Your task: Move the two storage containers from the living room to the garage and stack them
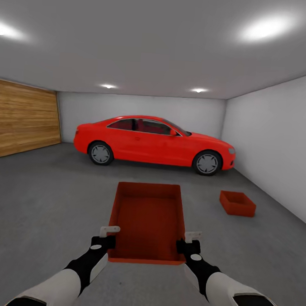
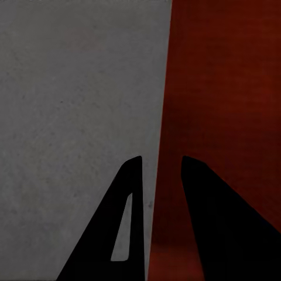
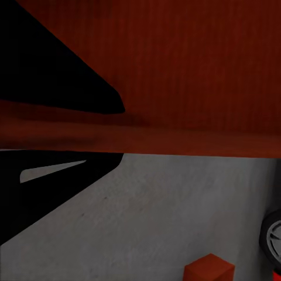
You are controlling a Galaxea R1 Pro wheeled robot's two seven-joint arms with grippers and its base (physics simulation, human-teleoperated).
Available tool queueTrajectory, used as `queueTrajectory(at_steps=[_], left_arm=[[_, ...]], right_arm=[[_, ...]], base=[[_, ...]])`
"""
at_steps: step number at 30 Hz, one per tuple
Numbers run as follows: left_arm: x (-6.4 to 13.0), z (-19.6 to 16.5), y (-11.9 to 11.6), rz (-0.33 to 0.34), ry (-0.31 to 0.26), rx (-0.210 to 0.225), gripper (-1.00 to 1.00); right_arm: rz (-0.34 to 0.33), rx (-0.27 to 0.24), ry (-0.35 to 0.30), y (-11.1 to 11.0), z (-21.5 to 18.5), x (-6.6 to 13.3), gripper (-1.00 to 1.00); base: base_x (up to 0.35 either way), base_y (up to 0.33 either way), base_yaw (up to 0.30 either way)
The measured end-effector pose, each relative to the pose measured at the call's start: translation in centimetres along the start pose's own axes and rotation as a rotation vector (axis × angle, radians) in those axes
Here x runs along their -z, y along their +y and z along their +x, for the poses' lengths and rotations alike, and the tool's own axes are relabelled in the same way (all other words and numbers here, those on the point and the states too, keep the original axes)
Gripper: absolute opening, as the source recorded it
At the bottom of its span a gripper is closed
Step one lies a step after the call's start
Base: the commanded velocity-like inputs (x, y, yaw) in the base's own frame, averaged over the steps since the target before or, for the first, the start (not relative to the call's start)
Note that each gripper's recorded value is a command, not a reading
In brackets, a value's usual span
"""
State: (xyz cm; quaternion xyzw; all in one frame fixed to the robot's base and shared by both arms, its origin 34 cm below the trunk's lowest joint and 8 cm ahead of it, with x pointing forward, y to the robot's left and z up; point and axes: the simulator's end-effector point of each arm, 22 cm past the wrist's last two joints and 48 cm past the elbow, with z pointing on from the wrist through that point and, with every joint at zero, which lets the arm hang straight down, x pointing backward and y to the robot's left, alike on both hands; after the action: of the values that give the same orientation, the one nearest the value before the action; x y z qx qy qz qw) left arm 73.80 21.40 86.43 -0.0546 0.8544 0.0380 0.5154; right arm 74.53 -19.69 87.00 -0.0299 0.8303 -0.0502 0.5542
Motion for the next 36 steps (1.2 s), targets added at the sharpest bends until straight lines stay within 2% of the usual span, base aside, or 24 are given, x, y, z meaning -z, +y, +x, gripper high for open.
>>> queueTrajectory(at_steps=[36], left_arm=[[-0.01, -0.06, 0.02, 0.0, -0.001, 0.0, -1.0]], right_arm=[[0.0, -0.002, 0.0, 0.02, -0.02, 0.0, -1.0]], base=[[0.322, 0.0, 0.0]])
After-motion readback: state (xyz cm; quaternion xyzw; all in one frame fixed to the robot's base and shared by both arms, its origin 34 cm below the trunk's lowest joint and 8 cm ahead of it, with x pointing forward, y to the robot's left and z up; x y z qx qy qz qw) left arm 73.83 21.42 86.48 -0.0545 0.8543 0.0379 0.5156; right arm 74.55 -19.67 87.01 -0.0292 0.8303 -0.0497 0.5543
